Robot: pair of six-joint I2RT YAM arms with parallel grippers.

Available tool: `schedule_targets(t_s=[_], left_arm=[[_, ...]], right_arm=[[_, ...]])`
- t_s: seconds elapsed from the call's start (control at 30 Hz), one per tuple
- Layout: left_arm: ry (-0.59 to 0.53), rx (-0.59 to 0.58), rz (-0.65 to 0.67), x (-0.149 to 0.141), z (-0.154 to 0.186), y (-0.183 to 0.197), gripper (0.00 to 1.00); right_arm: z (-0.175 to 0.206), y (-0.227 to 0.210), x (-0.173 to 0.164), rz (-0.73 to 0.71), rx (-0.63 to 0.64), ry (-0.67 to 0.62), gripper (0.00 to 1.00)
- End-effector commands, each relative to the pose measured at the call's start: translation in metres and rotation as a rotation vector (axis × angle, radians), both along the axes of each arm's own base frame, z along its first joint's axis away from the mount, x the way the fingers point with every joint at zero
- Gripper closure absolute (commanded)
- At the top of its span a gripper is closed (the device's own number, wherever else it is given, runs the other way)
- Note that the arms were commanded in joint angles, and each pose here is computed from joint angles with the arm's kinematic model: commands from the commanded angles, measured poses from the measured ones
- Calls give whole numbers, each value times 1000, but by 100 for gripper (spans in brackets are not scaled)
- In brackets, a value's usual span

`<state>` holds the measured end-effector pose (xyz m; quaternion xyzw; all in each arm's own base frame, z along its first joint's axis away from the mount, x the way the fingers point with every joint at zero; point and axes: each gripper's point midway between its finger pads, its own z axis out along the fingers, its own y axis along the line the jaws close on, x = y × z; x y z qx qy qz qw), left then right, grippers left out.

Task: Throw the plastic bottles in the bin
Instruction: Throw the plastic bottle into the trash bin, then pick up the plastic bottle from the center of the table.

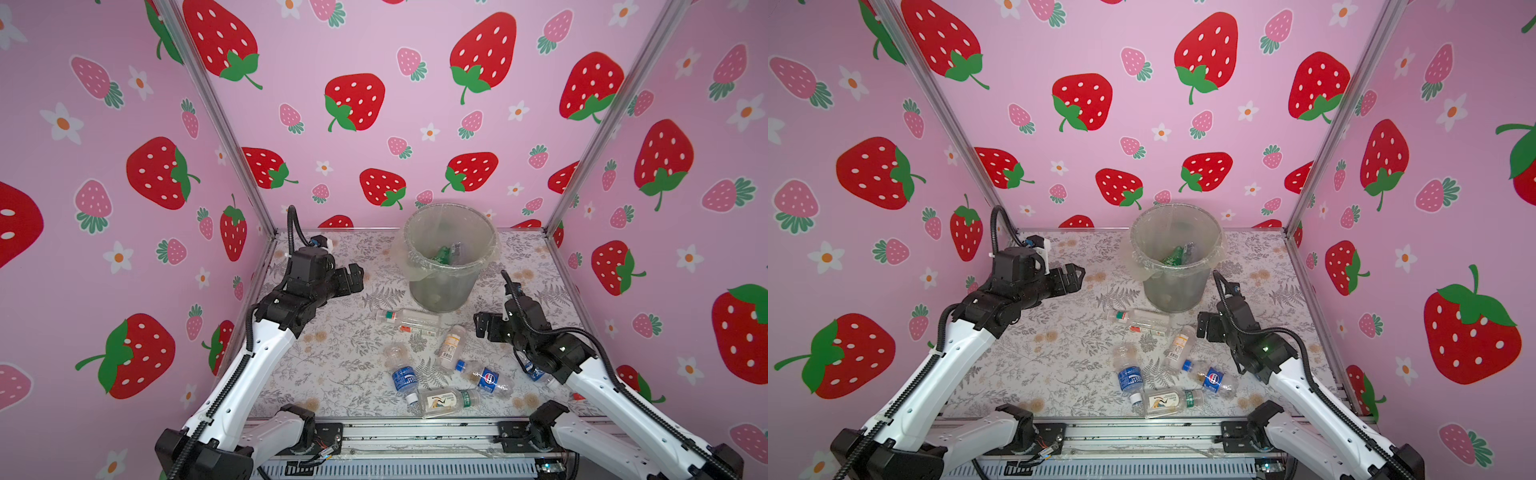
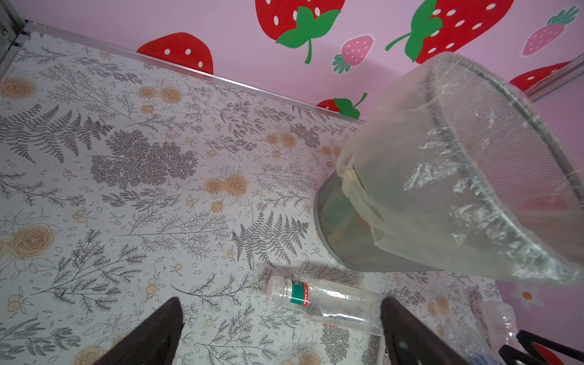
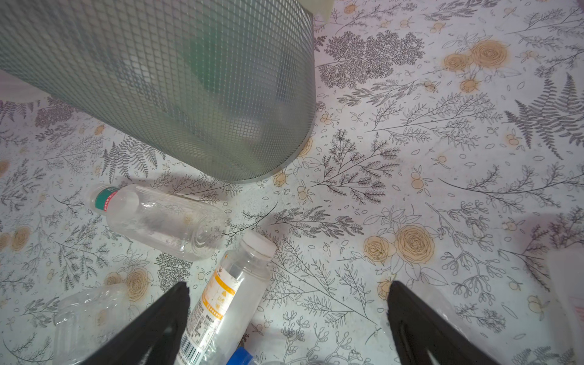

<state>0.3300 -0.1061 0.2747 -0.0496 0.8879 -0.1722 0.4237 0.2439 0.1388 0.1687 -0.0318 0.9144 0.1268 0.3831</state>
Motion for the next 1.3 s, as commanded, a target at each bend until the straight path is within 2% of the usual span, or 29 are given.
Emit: schedule_targets(t_s=[0.0,0.27,0.53,1.13,1.27], left_arm=[[42,18,31,-6,-10,11,1],[94,-6,39,-7,-20,8,1],[109,-34,39,-8,-20,7,1],[163,-50,41,-3,-31,9,1],[174,-43,49,-2,-34,11,1]], right_arm=[[-4,6,-1,-4,37,40,1],[-37,19,0,-21,50,175,1],[-62,31,-11,-33,136,270,1],[-100,58,-25,-37,152,356,0],[-106,68,-25,-24,163,364,3]])
